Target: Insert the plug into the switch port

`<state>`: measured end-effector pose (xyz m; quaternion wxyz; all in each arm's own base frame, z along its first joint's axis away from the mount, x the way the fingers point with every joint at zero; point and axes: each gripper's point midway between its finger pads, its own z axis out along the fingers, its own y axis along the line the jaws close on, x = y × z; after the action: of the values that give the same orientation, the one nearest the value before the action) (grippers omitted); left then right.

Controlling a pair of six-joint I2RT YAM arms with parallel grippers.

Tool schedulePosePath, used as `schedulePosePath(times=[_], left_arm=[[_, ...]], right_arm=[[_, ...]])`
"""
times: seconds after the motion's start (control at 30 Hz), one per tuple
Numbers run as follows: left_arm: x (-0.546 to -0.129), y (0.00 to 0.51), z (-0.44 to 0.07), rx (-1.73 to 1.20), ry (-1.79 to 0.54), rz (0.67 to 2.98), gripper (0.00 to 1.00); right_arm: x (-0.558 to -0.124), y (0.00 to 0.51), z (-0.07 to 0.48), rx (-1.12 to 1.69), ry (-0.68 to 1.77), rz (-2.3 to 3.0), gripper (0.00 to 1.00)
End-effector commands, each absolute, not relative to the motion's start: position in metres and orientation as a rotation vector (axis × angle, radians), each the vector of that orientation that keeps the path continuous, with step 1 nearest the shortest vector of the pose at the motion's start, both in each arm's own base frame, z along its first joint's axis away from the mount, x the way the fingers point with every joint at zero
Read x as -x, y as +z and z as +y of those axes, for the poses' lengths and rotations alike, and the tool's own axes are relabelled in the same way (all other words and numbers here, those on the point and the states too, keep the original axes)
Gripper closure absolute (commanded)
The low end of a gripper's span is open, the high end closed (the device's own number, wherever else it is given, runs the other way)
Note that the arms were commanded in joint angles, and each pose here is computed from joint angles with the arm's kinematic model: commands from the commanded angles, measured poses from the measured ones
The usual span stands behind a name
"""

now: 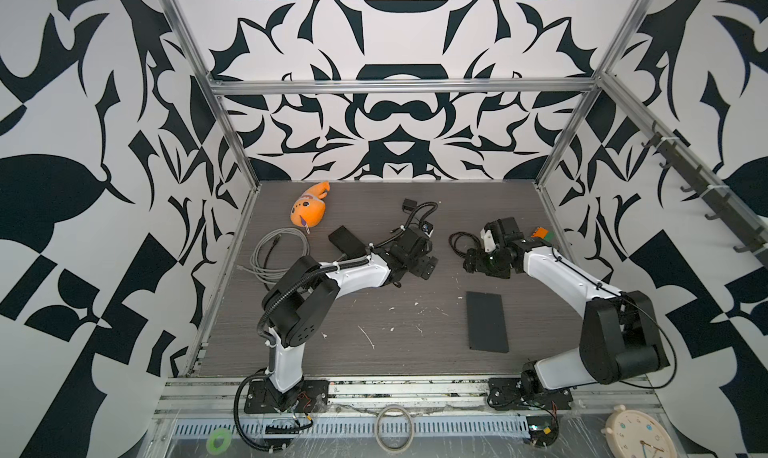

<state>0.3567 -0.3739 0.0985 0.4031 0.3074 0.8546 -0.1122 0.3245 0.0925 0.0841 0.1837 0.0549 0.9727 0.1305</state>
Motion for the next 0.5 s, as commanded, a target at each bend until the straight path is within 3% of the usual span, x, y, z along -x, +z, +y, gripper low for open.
schedulePosePath(times=[0.0, 0.13, 0.27, 0.47], left_arm=[[-0.381, 0.147, -0.385, -0.692, -0.271, 1.974, 0.01], [-0.404, 0.146, -0.386, -0.722, -0.191, 1.912, 0.01], [-0.429, 0.142, -0.398, -0.737, -0.292, 2.008, 0.16], [-0.452, 0.114, -0.402, -0.646, -0.23, 2.184, 0.21]], right_arm=[[-0.341, 0.1, 0.099, -0.137, 0.405, 2.669, 0.22], [-0.35, 0.112, 0.105, -0.126, 0.444, 2.626, 0.25], [-0.353, 0.118, 0.108, -0.132, 0.472, 2.608, 0.26], [-0.349, 0.126, 0.105, -0.118, 0.481, 2.609, 0.26]])
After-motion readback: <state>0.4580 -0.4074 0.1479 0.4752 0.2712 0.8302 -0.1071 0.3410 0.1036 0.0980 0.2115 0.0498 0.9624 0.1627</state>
